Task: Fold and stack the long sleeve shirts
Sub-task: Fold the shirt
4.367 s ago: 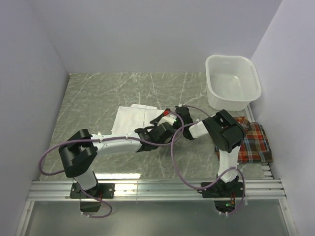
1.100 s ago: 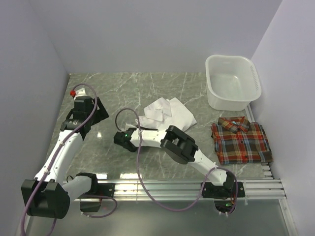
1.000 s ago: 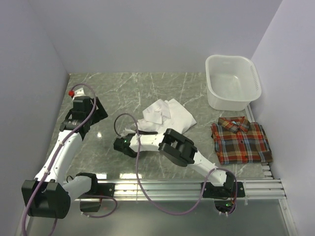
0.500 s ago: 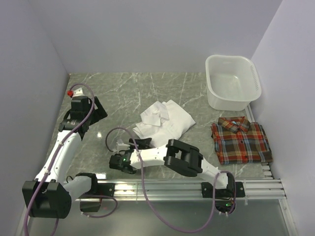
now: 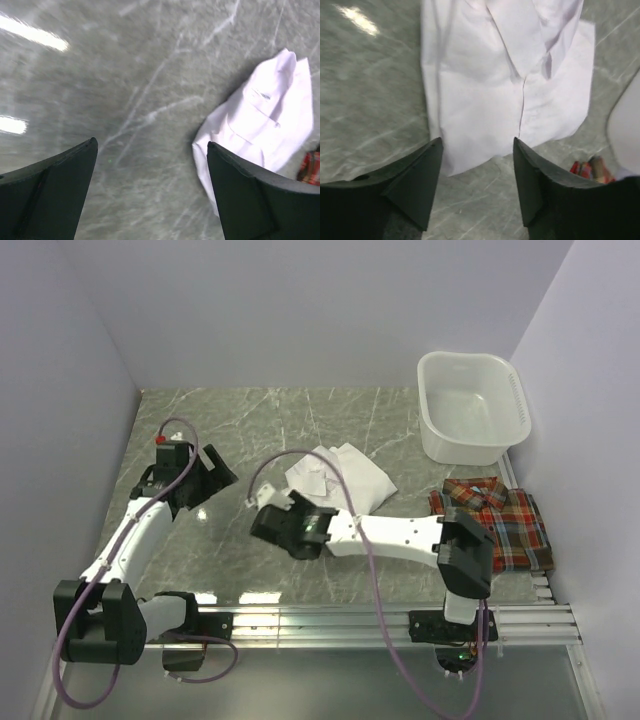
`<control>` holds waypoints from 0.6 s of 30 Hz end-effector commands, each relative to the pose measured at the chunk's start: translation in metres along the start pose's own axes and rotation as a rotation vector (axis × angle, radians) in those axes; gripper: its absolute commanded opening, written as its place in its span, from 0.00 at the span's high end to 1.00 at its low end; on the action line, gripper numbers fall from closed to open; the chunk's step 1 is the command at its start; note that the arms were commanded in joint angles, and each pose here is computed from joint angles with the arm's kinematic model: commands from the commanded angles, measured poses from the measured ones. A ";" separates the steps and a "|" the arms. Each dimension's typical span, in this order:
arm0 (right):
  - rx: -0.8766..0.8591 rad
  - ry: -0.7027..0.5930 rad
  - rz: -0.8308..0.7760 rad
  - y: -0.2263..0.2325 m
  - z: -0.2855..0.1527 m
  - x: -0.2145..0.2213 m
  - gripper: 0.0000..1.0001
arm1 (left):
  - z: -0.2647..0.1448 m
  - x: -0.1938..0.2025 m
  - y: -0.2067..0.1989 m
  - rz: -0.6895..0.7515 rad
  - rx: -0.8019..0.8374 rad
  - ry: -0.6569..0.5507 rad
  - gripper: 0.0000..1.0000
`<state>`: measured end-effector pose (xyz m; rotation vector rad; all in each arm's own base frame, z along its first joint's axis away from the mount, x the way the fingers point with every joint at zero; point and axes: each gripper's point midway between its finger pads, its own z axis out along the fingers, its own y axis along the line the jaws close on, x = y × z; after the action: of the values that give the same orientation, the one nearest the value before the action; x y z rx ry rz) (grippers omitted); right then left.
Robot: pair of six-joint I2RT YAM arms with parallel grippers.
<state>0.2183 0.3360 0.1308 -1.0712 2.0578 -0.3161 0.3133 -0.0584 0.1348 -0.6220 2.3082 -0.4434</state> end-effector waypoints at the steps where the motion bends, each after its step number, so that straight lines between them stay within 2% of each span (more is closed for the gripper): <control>1: -0.063 0.034 0.203 -0.018 0.012 0.020 0.38 | 0.007 0.024 -0.027 -0.074 0.135 0.072 0.03; 2: -0.072 0.036 0.243 -0.023 0.014 0.023 0.41 | 0.009 0.028 -0.032 -0.076 0.146 0.085 0.03; 3: -0.139 0.003 0.319 -0.023 0.010 0.016 0.47 | 0.014 0.035 -0.035 -0.080 0.145 0.108 0.04; 5: -0.169 0.015 0.403 -0.033 0.020 0.030 0.55 | 0.022 0.052 -0.053 -0.072 0.165 0.150 0.04; 6: -0.216 -0.028 0.474 -0.036 0.015 0.021 0.57 | 0.023 0.063 -0.066 -0.049 0.189 0.176 0.04; 8: -0.232 -0.024 0.529 -0.043 0.021 0.032 0.60 | 0.028 0.067 -0.081 -0.055 0.194 0.174 0.05; 9: -0.241 -0.066 0.570 -0.048 0.019 0.024 0.61 | 0.036 0.074 -0.083 -0.053 0.179 0.193 0.05; 13: -0.281 -0.075 0.616 -0.041 0.025 0.031 0.61 | 0.053 0.095 -0.093 -0.095 0.160 0.240 0.09; 18: -0.333 -0.065 0.665 -0.026 0.038 0.034 0.61 | 0.068 0.109 -0.093 -0.117 0.141 0.239 0.14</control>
<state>0.2447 0.2784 0.0990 -0.5742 2.3414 0.2633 0.2977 -0.1926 0.0562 -0.6301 2.5548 -0.7051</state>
